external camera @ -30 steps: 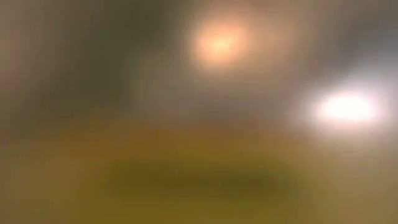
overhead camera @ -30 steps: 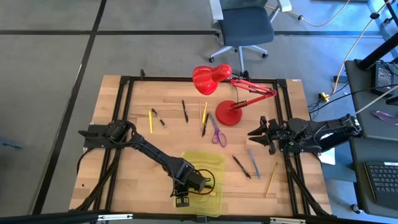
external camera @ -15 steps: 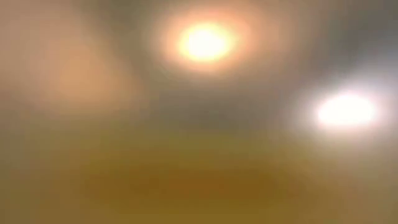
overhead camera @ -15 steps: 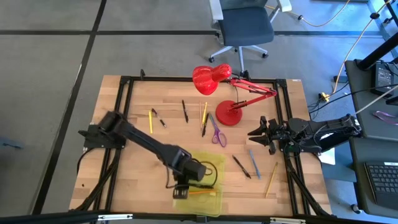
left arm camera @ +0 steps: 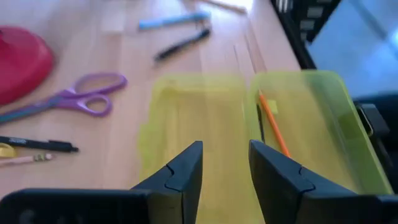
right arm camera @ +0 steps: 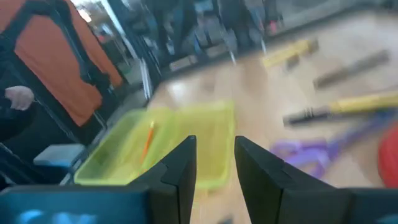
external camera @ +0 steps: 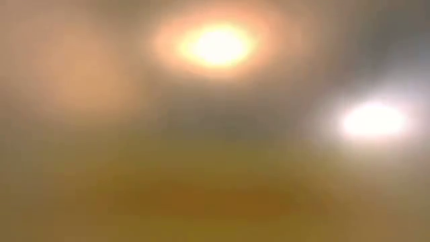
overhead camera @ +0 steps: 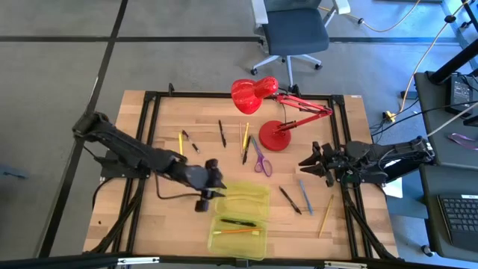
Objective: Pick & place school supplies into a supply box
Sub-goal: Put the black pen into the yellow supply box
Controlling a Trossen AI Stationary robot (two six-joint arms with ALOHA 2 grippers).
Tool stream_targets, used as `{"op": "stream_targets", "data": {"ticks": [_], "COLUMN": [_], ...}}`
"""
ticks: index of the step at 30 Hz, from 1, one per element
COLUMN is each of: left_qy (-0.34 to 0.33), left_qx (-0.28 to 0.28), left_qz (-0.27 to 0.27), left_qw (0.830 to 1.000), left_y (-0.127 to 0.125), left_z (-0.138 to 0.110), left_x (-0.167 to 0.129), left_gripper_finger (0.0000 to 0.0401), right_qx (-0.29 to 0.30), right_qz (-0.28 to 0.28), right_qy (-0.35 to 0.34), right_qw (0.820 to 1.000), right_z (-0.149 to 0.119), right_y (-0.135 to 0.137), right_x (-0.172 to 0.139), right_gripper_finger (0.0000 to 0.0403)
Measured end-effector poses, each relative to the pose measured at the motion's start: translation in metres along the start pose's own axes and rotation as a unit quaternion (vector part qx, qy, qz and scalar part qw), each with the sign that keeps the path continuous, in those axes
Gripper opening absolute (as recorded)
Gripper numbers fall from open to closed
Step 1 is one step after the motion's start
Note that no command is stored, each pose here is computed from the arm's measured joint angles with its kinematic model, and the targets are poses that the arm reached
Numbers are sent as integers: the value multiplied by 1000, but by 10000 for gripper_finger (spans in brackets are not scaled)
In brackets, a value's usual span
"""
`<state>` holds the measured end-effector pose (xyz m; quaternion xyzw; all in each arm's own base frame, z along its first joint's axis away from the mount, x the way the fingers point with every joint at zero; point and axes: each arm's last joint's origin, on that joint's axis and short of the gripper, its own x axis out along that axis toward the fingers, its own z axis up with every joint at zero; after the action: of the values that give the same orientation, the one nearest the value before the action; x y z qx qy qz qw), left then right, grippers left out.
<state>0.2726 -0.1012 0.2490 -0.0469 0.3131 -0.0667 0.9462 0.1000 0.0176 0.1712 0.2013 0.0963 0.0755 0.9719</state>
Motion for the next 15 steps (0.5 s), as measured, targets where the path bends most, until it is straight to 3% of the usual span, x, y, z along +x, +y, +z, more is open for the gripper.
{"op": "stream_targets", "data": {"ticks": [8, 11, 15], "left_qy": [-137, -175, -225], "left_qx": [3, -9, -25], "left_qz": [13, 29, 36], "left_qw": [991, 984, 973], "left_y": [29, 42, 56], "left_z": [-57, -78, -102], "left_x": [-24, -31, -39], "left_gripper_finger": [122, 123, 120], "right_qx": [77, 113, 170], "right_qz": [-108, -146, -195], "right_qy": [146, 203, 291], "right_qw": [980, 962, 921], "right_z": [35, 43, 37], "right_y": [15, 22, 34], "right_x": [8, 25, 54], "right_gripper_finger": [114, 114, 114]}}
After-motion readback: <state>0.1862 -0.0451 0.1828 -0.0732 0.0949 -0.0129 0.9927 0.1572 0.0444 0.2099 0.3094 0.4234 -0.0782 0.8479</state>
